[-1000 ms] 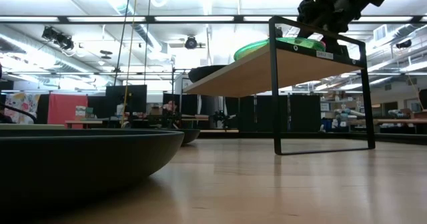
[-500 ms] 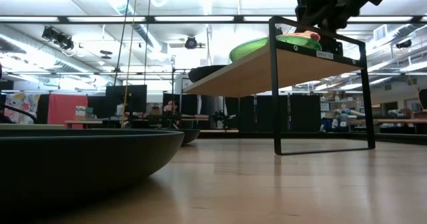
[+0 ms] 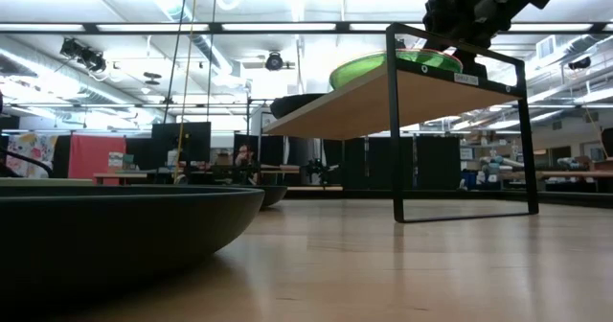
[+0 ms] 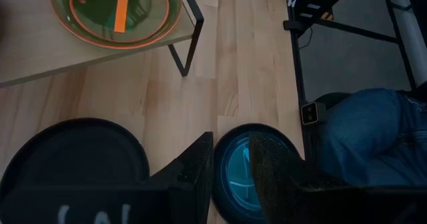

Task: Place and stack plates onto a shelf
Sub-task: Stack the transparent orange plate on the top of the transparent blue plate on the shelf, then stack the top black plate on the top of the black plate on the shelf

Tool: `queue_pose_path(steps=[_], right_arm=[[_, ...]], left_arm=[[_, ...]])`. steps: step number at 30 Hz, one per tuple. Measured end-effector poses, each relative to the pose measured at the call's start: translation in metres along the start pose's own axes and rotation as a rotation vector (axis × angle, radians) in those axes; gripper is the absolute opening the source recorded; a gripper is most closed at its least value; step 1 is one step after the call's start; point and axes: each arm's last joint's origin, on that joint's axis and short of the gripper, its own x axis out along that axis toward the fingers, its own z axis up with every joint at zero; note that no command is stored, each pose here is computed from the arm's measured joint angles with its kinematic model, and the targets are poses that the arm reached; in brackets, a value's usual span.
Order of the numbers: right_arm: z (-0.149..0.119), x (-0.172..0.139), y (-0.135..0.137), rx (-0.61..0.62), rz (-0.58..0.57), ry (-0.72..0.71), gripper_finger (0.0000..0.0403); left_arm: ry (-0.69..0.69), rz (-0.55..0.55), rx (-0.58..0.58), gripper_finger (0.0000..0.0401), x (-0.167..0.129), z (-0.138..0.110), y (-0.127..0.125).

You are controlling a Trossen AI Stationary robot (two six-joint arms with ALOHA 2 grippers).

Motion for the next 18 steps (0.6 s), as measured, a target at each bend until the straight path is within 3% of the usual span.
queue_pose_path(steps=[7, 18], right_arm=[[-0.001, -0.007, -0.004, -0.025, -0.011, -0.003, 0.0223], [-0.01, -0.032, -0.004, -0.028, -0.008, -0.028, 0.0223]], left_arm=[[0.015, 0.004, -0.026, 0.0103, 0.0, -0.001, 0.0], [0.046, 0.061, 0.032, 0.0103, 0.013, -0.006, -0.015]])
